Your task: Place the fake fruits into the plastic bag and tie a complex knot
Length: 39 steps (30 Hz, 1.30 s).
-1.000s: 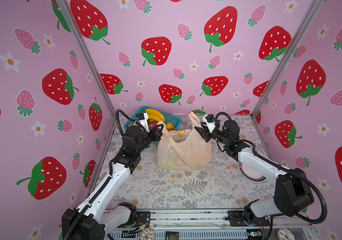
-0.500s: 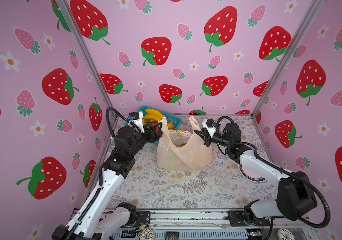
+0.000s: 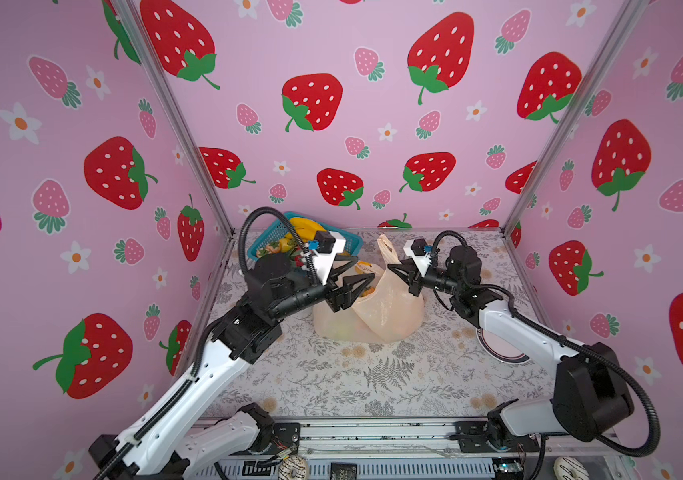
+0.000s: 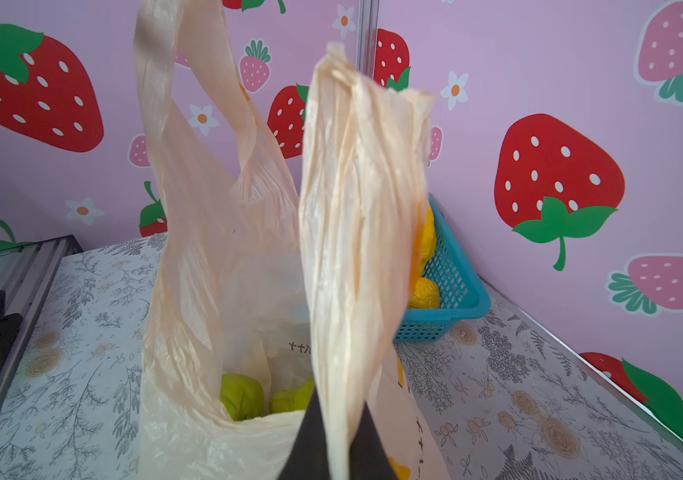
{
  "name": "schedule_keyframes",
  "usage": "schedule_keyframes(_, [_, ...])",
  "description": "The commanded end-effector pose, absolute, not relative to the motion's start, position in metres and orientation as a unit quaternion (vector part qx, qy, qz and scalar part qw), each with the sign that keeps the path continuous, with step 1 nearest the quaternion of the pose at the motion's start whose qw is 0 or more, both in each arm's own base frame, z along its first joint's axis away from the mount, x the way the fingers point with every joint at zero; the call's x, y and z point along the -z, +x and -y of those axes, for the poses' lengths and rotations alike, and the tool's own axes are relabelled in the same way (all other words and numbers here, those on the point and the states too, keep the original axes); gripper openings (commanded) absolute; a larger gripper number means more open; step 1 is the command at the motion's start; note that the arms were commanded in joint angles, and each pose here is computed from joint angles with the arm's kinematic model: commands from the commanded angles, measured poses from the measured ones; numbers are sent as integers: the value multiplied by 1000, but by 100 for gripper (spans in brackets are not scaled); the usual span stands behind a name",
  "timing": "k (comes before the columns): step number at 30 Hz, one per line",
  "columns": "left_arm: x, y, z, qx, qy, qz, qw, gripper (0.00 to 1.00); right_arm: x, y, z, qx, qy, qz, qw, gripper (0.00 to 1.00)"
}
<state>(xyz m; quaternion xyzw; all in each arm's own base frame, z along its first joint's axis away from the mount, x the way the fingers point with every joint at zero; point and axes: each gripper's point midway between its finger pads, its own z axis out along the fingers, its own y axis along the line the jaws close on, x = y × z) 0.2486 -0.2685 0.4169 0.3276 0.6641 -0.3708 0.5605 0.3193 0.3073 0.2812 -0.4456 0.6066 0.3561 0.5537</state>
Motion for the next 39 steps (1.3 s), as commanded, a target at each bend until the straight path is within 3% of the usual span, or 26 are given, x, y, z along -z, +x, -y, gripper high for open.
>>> schedule_keyframes(1, [-412,269,277,334,337,-691,545,62,-296,310,-306,-361,-466,-580,562,9])
schedule_keyframes(11, [-401,342,298,303,247,-761,518,63,-295,308,-305,-360,-470,-577,563,9])
schedule_keyframes(18, [-392,364,305,298,213,-779,509,56,-297,309,-306,-363,-468,-575,565,9])
schedule_keyframes(23, [-387,368,315,318,210,-782,493,40,-297,309,-306,-363,-466,-575,566,9])
schedule_keyframes(27, [-387,366,319,334,206,-780,486,16,-298,313,-305,-360,-455,-582,570,10])
schedule_keyframes(30, [-391,357,319,353,203,-774,485,0,-300,325,-299,-337,-426,-605,582,20])
schedule_keyframes(34, [-392,343,316,383,186,-767,480,0,-307,325,-290,-282,-404,-611,620,46])
schedule_keyframes(39, [-388,331,315,406,163,-765,473,0,-324,300,-291,-257,-400,-560,679,65])
